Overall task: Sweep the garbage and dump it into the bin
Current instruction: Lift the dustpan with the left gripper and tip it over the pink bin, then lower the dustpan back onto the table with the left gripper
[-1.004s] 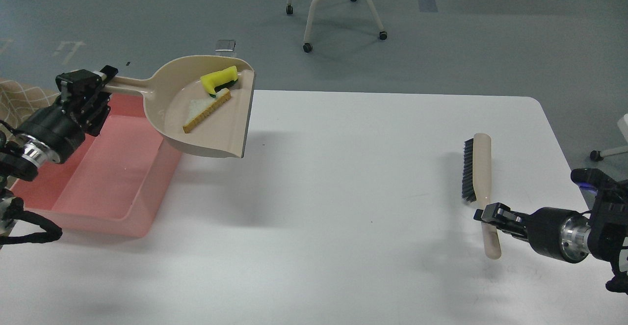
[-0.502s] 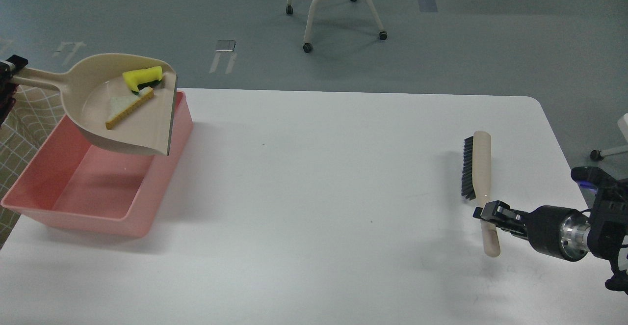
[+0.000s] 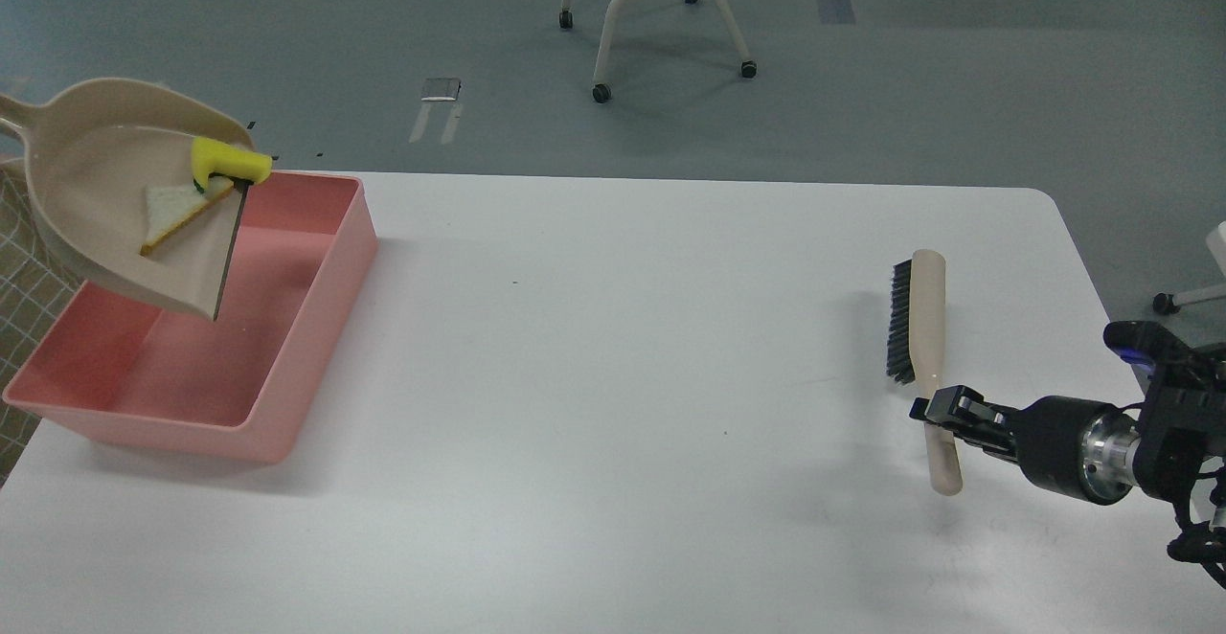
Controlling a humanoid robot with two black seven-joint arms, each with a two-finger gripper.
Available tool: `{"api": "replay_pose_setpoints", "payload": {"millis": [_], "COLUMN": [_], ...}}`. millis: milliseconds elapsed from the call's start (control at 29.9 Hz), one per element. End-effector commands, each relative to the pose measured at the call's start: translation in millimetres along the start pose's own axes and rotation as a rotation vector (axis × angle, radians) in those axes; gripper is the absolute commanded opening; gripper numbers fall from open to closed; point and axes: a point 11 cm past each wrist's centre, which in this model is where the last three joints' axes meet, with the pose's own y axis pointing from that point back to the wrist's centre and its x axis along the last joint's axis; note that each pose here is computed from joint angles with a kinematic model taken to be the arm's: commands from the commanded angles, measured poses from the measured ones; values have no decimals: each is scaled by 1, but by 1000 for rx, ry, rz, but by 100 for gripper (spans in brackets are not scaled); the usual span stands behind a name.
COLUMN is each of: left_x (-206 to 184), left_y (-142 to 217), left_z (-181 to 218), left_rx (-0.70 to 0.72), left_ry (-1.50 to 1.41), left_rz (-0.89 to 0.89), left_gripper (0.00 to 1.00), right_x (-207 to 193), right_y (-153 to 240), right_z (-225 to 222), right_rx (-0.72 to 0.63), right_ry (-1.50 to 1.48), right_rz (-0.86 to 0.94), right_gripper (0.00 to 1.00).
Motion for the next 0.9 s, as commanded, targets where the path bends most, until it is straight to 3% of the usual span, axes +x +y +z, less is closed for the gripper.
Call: {"api": "replay_pose_setpoints", "payload": {"millis": [0, 201, 368, 535, 669, 870], "left_x": [4, -1, 23, 54, 12, -46], "left_y": [-5, -13, -1, -5, -23, -47], "left_z": [11, 42, 58, 104, 128, 117], "left_rx": [-21, -88, -91, -189, -309, -357], "left_ry": [-100, -289, -388, -375, -257, 141], "left_rz": [-26, -105, -95, -45, -124, -162], "left_gripper": [0, 0, 0, 2, 2, 2], "right_x": [1, -2, -5, -6, 7, 29], "right_y": [0, -3, -7, -7, 1, 25], "right_z": [-2, -4, -8, -8, -4, 12], "right_rx": [9, 20, 36, 36, 25, -49], "right_ry": [-3, -12, -19, -21, -19, 28], "right_rz": [3, -1, -7, -5, 30, 80], "right_gripper": [0, 0, 0, 0, 0, 0]}}
